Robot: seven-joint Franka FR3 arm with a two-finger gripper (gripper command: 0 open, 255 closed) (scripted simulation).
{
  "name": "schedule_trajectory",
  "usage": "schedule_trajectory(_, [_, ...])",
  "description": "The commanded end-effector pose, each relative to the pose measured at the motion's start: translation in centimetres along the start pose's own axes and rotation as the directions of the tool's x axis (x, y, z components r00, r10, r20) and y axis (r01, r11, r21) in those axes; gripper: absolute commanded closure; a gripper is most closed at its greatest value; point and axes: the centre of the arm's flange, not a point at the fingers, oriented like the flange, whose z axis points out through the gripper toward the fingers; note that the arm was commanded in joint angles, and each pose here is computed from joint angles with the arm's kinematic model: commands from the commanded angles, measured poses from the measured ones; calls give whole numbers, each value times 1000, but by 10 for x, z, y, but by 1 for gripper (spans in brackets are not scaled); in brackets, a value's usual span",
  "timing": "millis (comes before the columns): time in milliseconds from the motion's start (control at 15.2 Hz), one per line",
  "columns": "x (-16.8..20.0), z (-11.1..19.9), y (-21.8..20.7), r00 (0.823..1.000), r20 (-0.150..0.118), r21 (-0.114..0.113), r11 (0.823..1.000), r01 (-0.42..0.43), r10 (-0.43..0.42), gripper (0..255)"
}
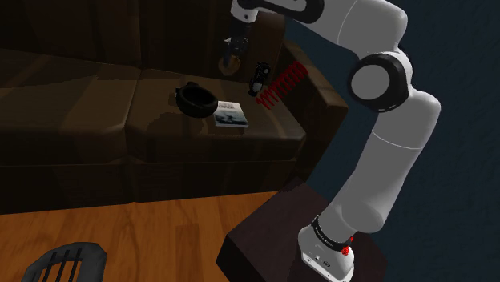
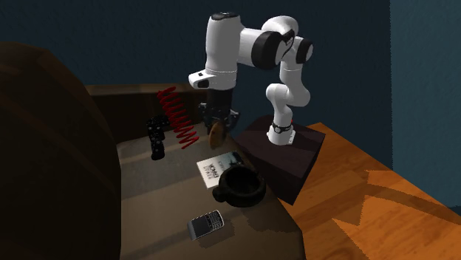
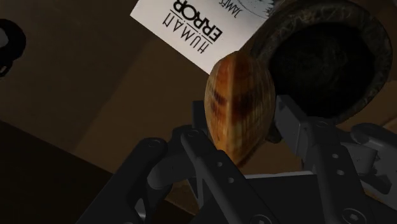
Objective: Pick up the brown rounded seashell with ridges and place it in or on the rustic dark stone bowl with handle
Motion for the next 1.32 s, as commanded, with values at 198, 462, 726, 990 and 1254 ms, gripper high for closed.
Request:
schedule_trajectory(198, [28, 0, -60, 1000, 0, 0, 1000, -1, 1, 255])
schedule_trajectory(462, [49, 5, -99, 1000, 0, 0, 1000, -1, 1, 255])
schedule_trajectory(726, [46, 26, -100, 1000, 0, 0, 1000, -1, 1, 255])
schedule_trajectory(990, [44, 47, -101, 1000, 0, 0, 1000, -1, 1, 255])
schedule_trajectory(1254, [41, 68, -102, 1000, 0, 0, 1000, -1, 1, 255])
